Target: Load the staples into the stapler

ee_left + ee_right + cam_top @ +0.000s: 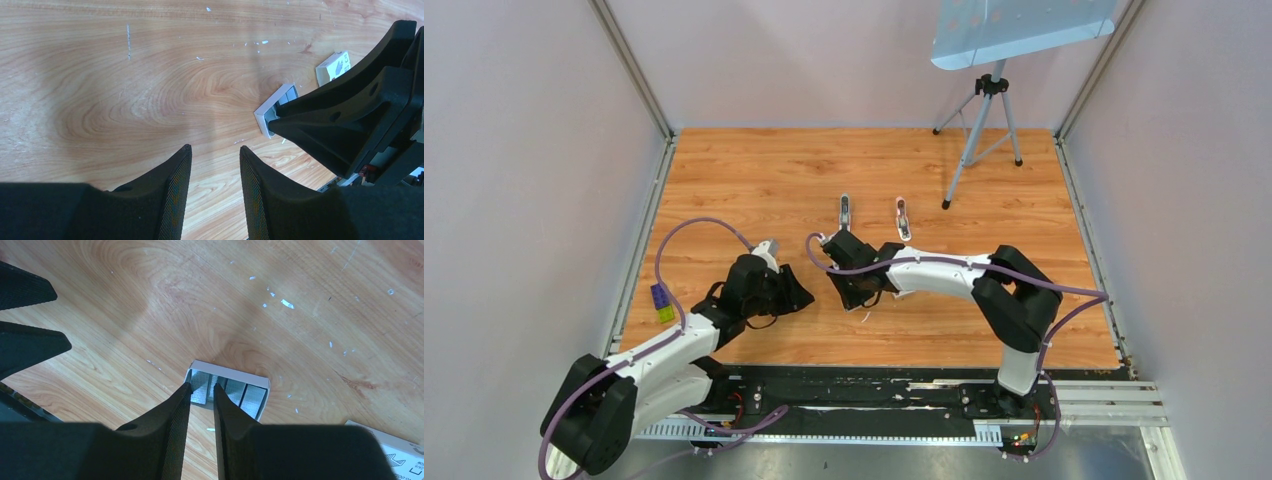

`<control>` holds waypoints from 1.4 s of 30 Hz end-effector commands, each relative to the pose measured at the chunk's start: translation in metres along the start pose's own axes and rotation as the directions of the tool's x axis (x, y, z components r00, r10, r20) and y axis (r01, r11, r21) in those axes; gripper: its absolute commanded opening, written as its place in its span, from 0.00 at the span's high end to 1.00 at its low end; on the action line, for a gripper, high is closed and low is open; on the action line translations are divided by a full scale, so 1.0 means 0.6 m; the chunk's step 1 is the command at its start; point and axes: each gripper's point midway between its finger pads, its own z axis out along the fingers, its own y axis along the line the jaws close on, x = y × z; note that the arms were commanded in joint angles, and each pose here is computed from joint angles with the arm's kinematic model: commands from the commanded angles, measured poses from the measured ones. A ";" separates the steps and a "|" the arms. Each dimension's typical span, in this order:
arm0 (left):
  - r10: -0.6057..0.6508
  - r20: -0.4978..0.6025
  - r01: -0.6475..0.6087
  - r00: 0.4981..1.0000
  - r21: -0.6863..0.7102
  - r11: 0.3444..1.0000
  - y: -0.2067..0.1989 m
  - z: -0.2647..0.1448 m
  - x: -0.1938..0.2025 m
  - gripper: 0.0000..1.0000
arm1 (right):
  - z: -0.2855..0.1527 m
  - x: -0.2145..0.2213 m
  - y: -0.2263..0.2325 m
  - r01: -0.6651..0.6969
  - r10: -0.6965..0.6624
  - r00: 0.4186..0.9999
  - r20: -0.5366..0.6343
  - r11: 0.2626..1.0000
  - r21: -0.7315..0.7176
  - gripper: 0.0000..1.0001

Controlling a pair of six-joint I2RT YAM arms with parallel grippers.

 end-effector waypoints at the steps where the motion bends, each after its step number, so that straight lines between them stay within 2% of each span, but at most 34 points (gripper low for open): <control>1: 0.020 0.024 -0.020 1.000 0.007 1.000 -0.010 -0.003 -0.014 0.57 | 0.006 0.014 -0.008 0.038 -0.036 0.999 -0.037 0.998 0.059 0.74; 15: 0.023 0.024 -0.023 0.999 0.009 1.000 -0.011 -0.005 -0.014 0.57 | 0.012 0.020 -0.021 0.077 -0.070 0.996 -0.052 0.989 0.127 0.76; 29: 0.035 0.033 -0.036 0.999 0.004 0.999 -0.012 -0.008 -0.019 0.56 | 0.004 0.013 -0.018 0.076 -0.072 0.997 -0.037 0.989 0.124 0.79; 42: 0.098 0.049 -0.095 0.994 -0.056 0.994 -0.011 -0.027 -0.043 0.35 | -0.029 -0.015 -0.016 0.067 -0.072 0.997 0.029 0.989 0.129 0.81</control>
